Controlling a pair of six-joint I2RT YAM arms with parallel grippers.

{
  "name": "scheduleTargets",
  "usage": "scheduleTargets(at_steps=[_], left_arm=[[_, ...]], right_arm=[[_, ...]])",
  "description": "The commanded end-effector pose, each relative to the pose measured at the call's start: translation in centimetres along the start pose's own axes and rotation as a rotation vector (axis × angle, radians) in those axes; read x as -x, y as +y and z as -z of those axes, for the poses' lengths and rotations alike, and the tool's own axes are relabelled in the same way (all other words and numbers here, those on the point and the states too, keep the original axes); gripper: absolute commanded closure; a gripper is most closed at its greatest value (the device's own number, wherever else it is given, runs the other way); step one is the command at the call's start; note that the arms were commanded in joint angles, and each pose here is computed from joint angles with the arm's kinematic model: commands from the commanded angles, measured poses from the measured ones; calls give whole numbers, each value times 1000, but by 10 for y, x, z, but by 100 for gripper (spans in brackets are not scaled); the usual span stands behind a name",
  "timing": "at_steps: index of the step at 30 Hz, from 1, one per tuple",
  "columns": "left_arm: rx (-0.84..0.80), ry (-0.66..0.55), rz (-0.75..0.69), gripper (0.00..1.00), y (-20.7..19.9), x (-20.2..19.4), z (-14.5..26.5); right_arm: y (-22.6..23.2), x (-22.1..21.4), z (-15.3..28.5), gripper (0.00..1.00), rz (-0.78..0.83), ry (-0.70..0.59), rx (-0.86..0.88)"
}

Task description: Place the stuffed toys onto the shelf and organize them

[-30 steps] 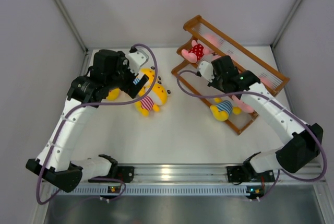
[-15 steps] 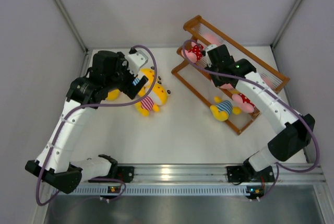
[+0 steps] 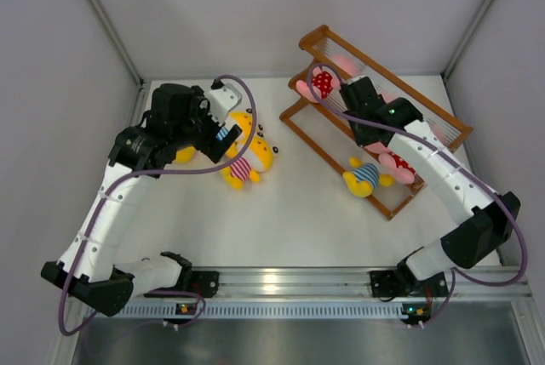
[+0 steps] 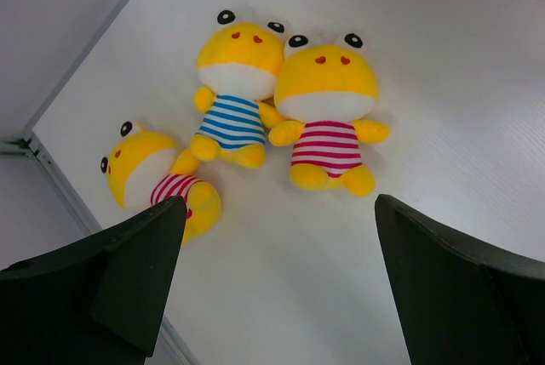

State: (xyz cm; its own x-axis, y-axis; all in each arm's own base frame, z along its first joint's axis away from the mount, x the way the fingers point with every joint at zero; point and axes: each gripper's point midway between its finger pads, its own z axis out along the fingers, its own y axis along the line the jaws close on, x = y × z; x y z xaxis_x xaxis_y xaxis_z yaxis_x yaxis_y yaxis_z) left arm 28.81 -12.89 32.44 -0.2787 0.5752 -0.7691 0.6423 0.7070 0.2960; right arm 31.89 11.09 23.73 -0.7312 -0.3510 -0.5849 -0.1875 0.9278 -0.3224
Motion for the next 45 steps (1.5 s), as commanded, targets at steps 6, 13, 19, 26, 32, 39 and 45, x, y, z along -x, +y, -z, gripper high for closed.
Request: scheduleTargets(at_steps=[6, 13, 19, 26, 32, 39, 45], left_arm=[[33, -36, -12, 2, 7, 6, 7], [22, -38, -15, 2, 5, 7, 5], [25, -37, -19, 2, 5, 5, 6], [12, -38, -16, 2, 3, 6, 5], [12, -30, -15, 2, 2, 3, 4], [30, 8, -7, 2, 6, -11, -1], [20, 8, 2, 2, 4, -14, -1]], right_arm=[[23, 59, -8, 85, -56, -112, 57], [40, 87, -25, 82, -51, -150, 93], [45, 92, -22, 53, -37, -153, 126], [50, 99, 33, 24, 105, -249, 142], [38, 62, 70, 22, 194, -197, 97], [4, -39, 61, 21, 291, 103, -19], [-6, -42, 81, 20, 231, 26, 22]])
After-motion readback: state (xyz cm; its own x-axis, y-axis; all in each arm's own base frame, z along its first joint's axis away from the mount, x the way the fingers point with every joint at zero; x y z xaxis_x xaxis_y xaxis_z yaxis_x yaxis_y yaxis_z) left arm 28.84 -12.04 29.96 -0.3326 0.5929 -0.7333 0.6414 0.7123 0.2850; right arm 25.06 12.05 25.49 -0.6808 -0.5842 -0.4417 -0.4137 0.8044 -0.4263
